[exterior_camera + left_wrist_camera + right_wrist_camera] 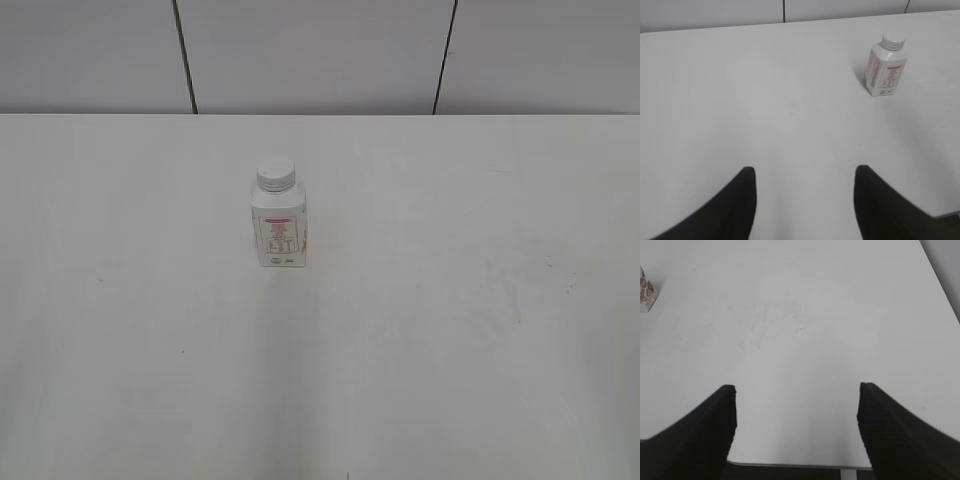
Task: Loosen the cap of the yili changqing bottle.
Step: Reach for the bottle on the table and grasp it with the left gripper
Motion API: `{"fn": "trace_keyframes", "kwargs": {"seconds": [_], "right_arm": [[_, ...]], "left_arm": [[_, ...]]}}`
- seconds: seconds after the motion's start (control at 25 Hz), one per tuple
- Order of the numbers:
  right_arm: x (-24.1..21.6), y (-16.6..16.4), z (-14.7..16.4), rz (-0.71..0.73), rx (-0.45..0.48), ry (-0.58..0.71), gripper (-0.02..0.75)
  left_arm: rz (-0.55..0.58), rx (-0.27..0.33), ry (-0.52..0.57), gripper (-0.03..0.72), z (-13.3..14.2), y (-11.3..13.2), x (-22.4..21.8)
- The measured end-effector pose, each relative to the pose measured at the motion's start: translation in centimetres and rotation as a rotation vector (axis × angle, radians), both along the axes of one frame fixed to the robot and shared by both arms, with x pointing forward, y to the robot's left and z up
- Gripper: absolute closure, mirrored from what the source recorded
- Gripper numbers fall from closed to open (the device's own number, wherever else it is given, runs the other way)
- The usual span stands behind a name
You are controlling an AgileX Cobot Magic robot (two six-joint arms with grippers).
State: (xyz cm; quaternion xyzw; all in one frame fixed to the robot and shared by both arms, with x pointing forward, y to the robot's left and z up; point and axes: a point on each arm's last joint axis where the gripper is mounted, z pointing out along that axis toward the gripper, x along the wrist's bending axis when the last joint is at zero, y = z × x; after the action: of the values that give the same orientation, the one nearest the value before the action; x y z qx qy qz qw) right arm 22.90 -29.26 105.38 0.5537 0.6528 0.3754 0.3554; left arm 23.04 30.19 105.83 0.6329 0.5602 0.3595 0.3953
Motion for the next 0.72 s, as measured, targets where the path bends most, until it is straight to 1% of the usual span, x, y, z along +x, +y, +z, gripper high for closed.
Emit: {"fn": "trace_keyframes", "kwargs": {"seconds": [0.2,0.72], "right_arm": [[0.0,0.0,0.0,0.0,0.0,0.0,0.146],[0.0,0.0,0.0,0.0,0.0,0.0,0.146]], "left_arm": [[0.0,0.0,0.0,0.309,0.0,0.0,0.0],[0.003,0.004,-0.007,0.312,0.06,0.04,0.03]]}}
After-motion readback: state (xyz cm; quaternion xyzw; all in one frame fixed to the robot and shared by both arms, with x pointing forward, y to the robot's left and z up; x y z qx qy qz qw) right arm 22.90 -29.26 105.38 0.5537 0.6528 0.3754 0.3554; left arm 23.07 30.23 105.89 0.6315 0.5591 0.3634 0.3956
